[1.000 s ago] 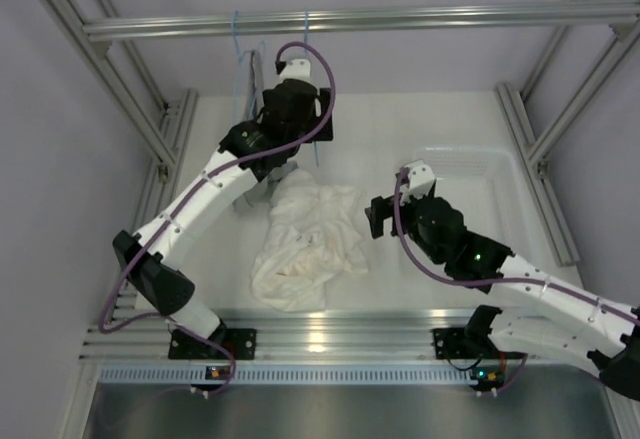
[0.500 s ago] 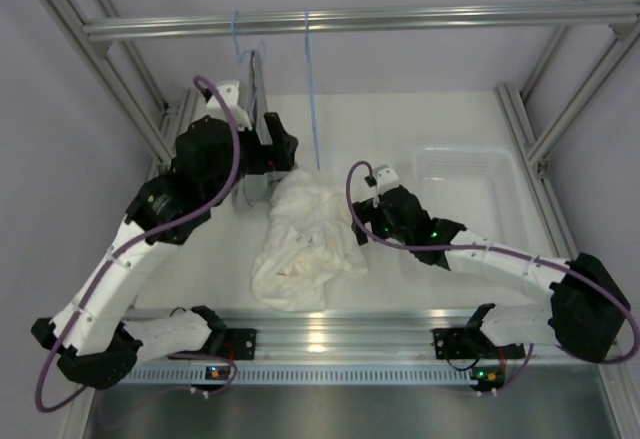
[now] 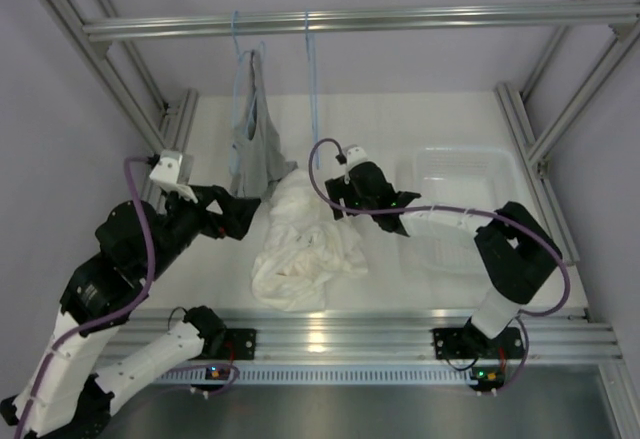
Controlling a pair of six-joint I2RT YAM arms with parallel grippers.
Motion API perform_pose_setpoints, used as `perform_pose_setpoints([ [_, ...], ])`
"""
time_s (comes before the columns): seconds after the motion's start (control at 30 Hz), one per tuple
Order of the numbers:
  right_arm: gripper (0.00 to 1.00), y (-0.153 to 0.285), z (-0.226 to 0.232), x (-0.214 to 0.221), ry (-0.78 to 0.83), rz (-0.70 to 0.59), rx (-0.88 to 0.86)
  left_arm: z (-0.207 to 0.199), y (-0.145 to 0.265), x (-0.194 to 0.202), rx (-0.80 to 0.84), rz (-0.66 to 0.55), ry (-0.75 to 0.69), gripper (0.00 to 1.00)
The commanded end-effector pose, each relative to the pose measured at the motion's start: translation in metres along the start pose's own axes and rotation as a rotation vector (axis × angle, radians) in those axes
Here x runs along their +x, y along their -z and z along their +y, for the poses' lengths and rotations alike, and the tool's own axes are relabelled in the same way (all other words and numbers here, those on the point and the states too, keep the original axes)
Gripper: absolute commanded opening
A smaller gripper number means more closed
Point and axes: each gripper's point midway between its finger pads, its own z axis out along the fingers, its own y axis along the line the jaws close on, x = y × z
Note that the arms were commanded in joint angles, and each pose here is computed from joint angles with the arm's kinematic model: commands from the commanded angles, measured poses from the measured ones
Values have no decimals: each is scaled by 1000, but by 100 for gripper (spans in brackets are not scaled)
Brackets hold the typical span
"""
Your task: Remove the tank top from the hanger
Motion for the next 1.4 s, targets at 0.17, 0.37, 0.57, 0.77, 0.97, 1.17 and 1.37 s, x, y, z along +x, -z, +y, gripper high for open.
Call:
perform_pose_setpoints([
  [0.17, 84, -5, 13, -17, -26, -101, -134, 37, 19, 31, -114, 10, -82, 99],
  [0.37, 99, 41, 29, -32, -71, -257, -276, 44, 11, 52, -125, 37, -106, 99],
  [0.57, 99, 54, 44, -31, -64, -256, -353, 42, 8, 59, -105, 43, -96, 99],
  [0.77, 99, 17, 55, 0, 7, -64, -271, 39, 6, 61, -86, 50, -101, 99],
  [0.97, 99, -6, 66, 40, 112, 81, -111, 37, 10, 59, -74, 35, -105, 99],
  [1.17, 99, -22, 71, 97, 134, 247, -17, 36, 14, 57, -64, 21, -105, 99],
  [1.37, 61, -21, 67, 117, 129, 293, 8, 35, 15, 56, -55, 21, -110, 99],
])
